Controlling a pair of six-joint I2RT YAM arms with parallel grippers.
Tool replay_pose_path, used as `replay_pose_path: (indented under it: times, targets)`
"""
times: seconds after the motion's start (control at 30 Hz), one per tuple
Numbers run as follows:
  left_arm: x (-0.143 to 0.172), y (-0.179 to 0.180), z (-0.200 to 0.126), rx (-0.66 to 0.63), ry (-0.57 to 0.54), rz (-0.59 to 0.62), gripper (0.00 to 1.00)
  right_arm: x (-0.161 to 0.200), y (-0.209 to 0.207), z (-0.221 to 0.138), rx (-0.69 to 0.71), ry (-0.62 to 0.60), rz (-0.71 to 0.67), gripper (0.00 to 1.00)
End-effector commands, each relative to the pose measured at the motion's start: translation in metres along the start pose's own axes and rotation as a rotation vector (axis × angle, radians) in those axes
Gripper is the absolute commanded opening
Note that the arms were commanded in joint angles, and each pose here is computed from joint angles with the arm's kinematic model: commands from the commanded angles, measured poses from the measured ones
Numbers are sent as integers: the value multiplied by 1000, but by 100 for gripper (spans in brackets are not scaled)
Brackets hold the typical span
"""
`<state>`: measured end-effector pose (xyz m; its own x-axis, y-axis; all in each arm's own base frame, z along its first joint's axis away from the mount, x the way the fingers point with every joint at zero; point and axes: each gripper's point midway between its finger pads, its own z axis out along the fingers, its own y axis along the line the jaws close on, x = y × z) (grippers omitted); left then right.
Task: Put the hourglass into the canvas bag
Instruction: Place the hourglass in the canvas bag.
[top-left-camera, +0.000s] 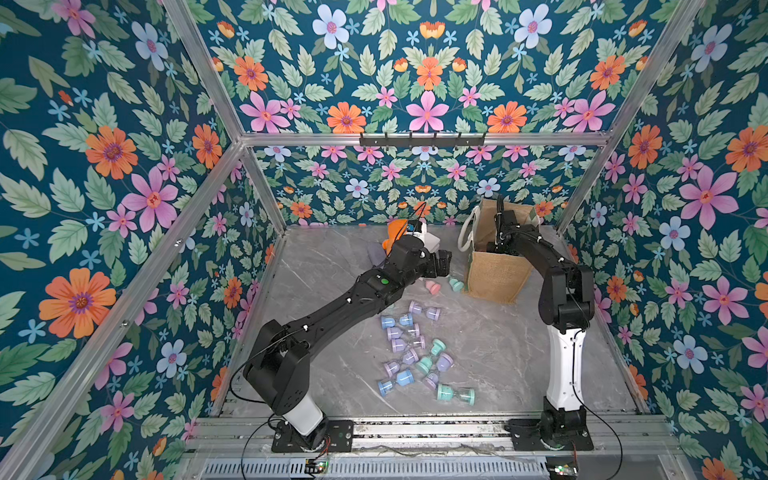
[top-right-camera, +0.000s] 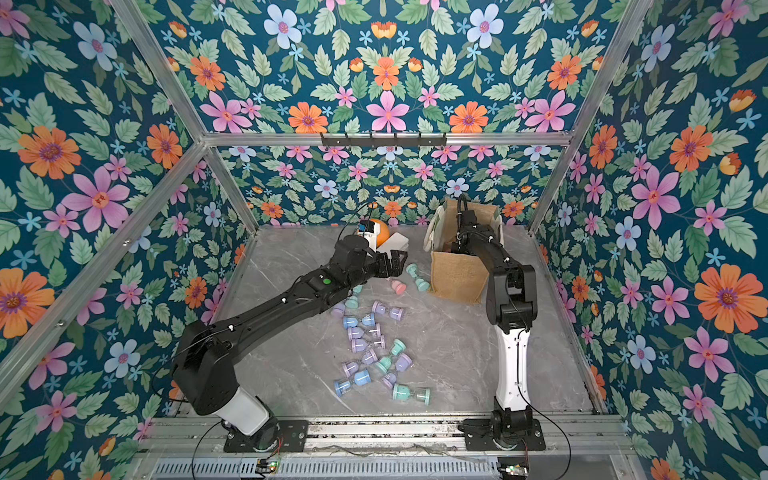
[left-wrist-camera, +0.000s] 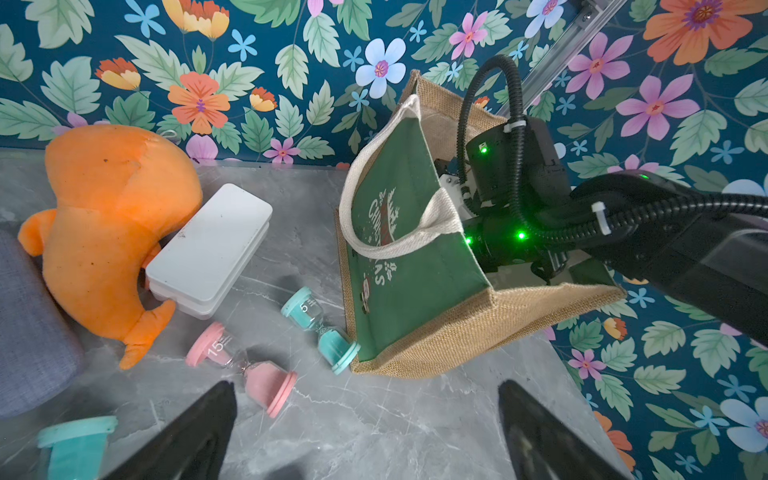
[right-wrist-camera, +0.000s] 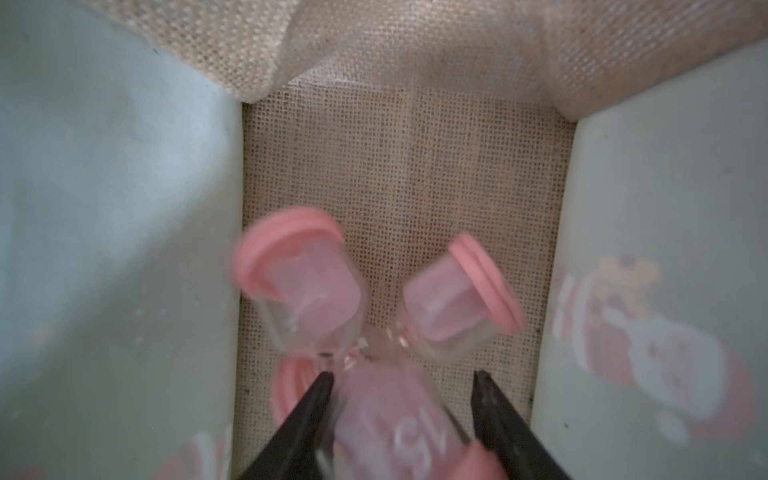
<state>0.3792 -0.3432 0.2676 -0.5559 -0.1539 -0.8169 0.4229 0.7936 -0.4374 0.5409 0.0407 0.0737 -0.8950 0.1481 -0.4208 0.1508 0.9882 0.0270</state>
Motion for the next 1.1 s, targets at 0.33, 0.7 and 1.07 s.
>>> replay_pose_path:
  times: [0.33,0.7,1.07]
  targets:
    - [-14,-7,-10,29,-44,-5,100,-21,10,-53,-69,-71,27,68]
    - [-11,-7,-29,52,-56,-30,100,-33,33,-154,-267,-169,91,81]
    - [8,8,-67,37,-41,-25,100,2,53,-257,-317,-255,58,83]
